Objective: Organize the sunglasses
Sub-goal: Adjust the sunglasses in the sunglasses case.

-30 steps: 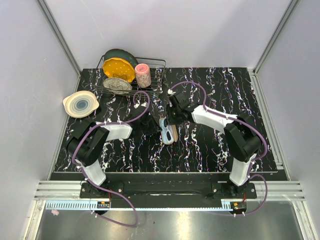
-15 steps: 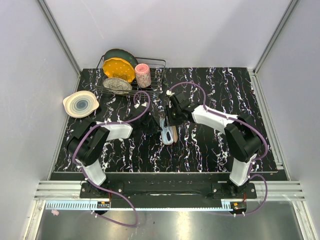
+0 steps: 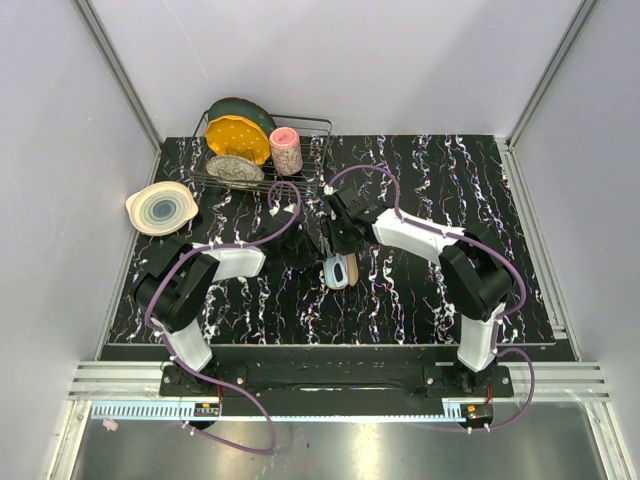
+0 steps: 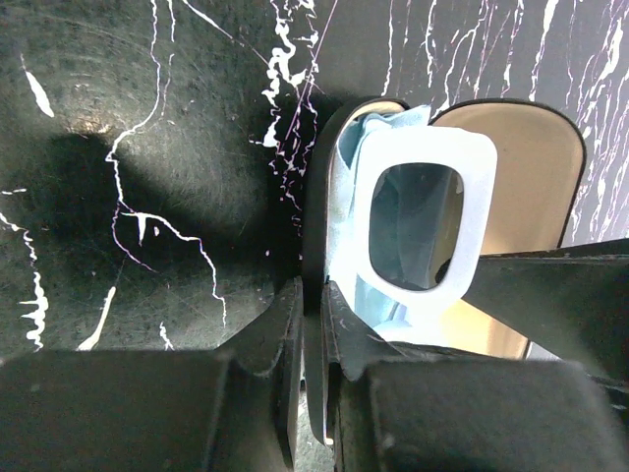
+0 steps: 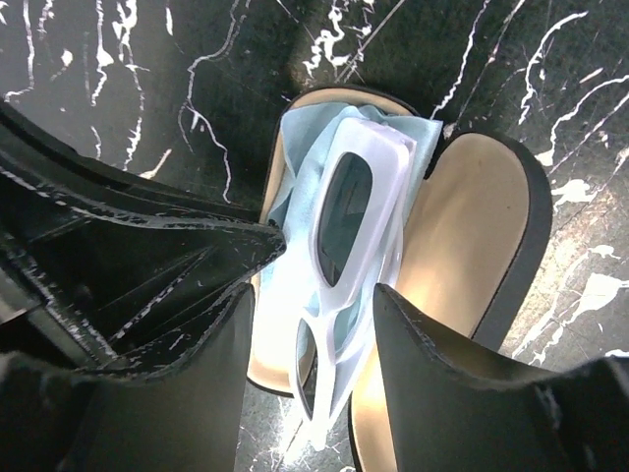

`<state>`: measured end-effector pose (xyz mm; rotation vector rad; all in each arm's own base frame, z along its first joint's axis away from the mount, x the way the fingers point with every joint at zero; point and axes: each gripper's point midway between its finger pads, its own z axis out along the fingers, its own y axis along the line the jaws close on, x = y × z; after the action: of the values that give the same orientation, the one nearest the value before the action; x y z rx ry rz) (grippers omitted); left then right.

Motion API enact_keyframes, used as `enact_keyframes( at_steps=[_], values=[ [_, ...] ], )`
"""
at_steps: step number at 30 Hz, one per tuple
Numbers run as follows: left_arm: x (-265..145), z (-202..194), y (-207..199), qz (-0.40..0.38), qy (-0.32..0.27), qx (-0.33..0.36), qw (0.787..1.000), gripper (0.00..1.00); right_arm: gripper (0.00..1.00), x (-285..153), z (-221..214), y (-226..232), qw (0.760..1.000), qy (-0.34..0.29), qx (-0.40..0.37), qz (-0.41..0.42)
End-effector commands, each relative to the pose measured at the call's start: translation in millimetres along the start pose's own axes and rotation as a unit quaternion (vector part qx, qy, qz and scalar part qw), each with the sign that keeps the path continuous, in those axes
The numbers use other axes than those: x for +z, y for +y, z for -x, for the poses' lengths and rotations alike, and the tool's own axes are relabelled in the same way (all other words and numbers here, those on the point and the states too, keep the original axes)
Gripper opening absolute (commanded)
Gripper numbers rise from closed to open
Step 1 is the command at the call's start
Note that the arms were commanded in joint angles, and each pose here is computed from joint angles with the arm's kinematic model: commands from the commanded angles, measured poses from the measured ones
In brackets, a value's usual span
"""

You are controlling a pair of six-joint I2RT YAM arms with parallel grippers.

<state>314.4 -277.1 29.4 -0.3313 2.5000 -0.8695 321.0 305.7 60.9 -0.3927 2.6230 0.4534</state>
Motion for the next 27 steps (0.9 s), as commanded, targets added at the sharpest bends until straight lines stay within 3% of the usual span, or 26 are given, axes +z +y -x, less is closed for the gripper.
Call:
enact_keyframes(
  at_steps=[1, 21, 24, 27],
  values=[
    [2, 2, -6, -0.009, 0.003, 0.005, 1.000, 0.00, 0.58, 5, -19, -26, 0.997, 0.042, -0.011, -0.068],
    [7, -2, -3, -0.003, 0.014, -0.004, 1.000, 0.00, 0.60, 10, -25, -43, 0.987, 0.046, -0.041, -0.147],
    [8, -3, -1, 0.000, 0.016, -0.004, 1.000, 0.00, 0.54, 13, -28, -40, 0.988, 0.050, -0.038, -0.139],
    [8, -3, -2, 0.000, 0.016, -0.004, 1.000, 0.00, 0.35, 14, -28, -38, 0.989, 0.049, -0.036, -0.131]
  ],
)
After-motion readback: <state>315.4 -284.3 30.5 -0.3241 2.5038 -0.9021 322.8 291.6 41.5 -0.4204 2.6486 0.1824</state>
